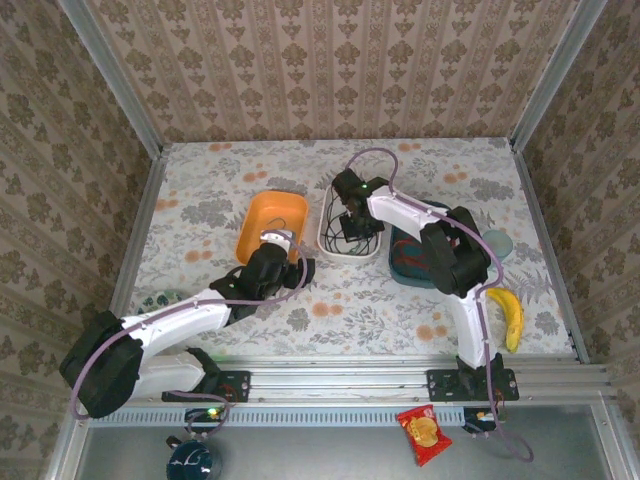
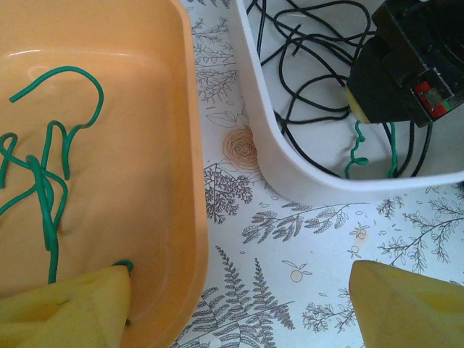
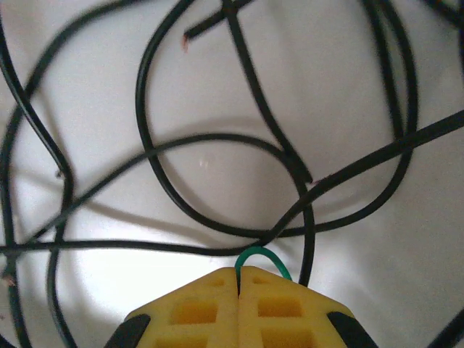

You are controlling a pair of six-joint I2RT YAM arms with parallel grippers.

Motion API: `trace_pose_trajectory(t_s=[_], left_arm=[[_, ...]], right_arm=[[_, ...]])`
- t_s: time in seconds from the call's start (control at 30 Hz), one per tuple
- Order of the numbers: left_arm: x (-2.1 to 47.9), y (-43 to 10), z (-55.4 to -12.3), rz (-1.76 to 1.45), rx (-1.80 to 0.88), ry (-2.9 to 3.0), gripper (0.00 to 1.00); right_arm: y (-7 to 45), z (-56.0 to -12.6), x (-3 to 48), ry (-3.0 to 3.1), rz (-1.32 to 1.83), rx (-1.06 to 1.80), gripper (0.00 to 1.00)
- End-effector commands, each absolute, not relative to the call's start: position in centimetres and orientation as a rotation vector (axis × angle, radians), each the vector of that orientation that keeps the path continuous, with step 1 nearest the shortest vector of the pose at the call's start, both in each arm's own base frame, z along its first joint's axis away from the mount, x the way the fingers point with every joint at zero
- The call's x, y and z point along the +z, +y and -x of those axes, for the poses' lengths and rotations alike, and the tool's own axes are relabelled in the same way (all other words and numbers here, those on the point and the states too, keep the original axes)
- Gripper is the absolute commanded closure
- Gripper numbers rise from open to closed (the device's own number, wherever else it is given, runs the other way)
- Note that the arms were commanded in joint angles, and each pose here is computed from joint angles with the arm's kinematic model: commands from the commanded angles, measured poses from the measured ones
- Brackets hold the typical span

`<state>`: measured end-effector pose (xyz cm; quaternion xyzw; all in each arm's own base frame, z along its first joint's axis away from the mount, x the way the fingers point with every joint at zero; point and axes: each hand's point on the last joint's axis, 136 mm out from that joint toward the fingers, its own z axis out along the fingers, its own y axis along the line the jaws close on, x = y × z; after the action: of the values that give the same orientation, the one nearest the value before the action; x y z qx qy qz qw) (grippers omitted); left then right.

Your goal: Untangle the cables

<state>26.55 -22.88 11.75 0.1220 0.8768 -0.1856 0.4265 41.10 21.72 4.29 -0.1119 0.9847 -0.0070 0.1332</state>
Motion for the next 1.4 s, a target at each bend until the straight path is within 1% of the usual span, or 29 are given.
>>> trace_pose_trajectory(t_s=[0.0, 0.17, 0.33, 0.43, 0.5, 0.67, 0.83, 1.0, 1.1, 1.13, 1.27, 1.37], left_arm=[[13.2, -23.5, -26.8, -0.329, -0.469, 2.161, 0.21], [13.8, -24.2, -26.5, -0.358, -0.519, 2.141, 0.21], [14.8, -24.8, -26.0, -0.41, -0.572, 2.107, 0.21], [15.6, -24.3, -26.1, -0.37, -0.602, 2.077, 0.21], [16.7, -24.9, -25.8, -0.373, -0.693, 2.04, 0.21], [20.4, -27.2, -24.4, -0.441, -0.992, 1.924, 0.21], [23.0, -28.4, -24.2, -0.448, -1.162, 1.843, 0.22], [24.3, -29.2, -24.6, -0.428, -1.255, 1.762, 0.29], [24.9, -30.5, -24.4, -0.477, -1.334, 1.739, 0.33], [25.0, -30.9, -24.2, -0.494, -1.359, 1.734, 0.34], [24.8, -32.3, -23.9, -0.546, -1.432, 1.736, 0.38], [24.8, -33.0, -23.7, -0.562, -1.468, 1.731, 0.43]], right_arm=[[21.9, -41.7, 8.7, 2.738, 0.28, 0.064, 1.0], [21.2, -41.7, 12.0, 2.674, 0.15, 0.256, 1.0], [21.2, -41.1, 13.5, 2.646, 0.108, 0.374, 1.0], [21.8, -40.8, 14.9, 2.592, 0.096, 0.484, 1.0], [22.9, -40.7, 16.5, 2.515, 0.133, 0.59, 1.0], [25.4, -38.8, 20.3, 2.318, 0.241, 0.87, 1.0], [26.2, -36.9, 22.9, 2.152, 0.292, 1.019, 1.0], [26.5, -35.1, 24.4, 2.081, 0.339, 1.084, 1.0], [26.4, -34.8, 24.1, 2.084, 0.344, 1.066, 1.0], [26.1, -34.4, 25.3, 2.056, 0.35, 1.058, 1.0], [25.9, -34.2, 25.7, 2.05, 0.354, 1.04, 1.0], [25.9, -34.2, 25.9, 2.049, 0.353, 1.034, 1.0]])
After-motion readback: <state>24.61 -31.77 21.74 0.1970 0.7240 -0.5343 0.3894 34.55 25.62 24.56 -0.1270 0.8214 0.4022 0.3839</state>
